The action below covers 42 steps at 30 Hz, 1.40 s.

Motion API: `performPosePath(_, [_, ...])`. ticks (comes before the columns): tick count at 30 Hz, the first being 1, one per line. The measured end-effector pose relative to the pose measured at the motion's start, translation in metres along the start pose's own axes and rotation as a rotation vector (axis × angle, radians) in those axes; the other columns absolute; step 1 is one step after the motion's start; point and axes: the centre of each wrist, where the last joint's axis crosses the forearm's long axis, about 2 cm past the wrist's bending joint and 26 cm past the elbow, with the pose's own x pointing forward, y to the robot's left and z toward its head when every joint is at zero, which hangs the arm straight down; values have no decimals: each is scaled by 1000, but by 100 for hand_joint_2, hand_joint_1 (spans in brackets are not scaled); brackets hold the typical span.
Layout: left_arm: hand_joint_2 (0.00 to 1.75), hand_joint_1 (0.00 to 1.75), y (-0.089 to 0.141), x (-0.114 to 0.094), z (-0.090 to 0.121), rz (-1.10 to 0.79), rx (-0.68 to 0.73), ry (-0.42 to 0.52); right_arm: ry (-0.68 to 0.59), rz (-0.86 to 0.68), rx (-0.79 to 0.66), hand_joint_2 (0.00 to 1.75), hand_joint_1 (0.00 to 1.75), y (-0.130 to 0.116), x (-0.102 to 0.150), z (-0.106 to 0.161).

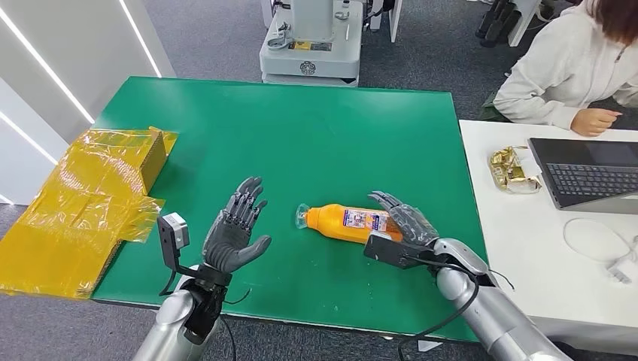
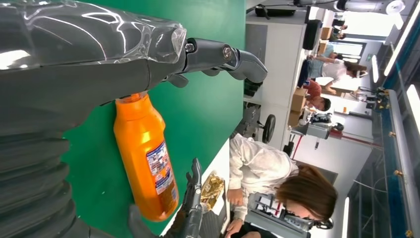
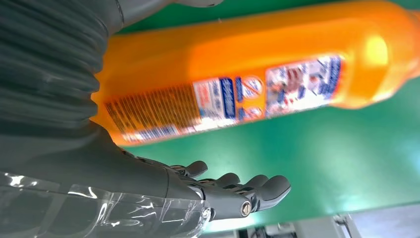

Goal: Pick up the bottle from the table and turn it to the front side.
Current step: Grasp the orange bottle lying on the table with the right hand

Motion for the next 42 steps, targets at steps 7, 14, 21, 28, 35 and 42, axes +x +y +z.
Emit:
performPosePath(7, [175, 0, 4, -3, 0, 2, 5, 13, -18, 87, 0, 175, 0, -6, 11, -10])
performPosePath(14, [175, 0, 6, -5, 2, 18, 4, 26, 49, 173, 91, 175, 0, -15, 24, -21])
performPosePath(21, [175, 0, 7, -6, 3, 38, -6, 42, 118, 232, 233, 175, 0, -25, 22, -22])
performPosePath(28, [175, 0, 9, -6, 3, 48, 0, 55, 204, 374, 343, 175, 0, -36, 22, -27])
performPosePath(35, [175, 0, 12, -5, 4, 47, 15, 54, 243, 430, 412, 175, 0, -40, 23, -31])
performPosePath(42, [175, 0, 13, -6, 6, 47, 20, 61, 241, 442, 432, 175, 136, -37, 21, -31])
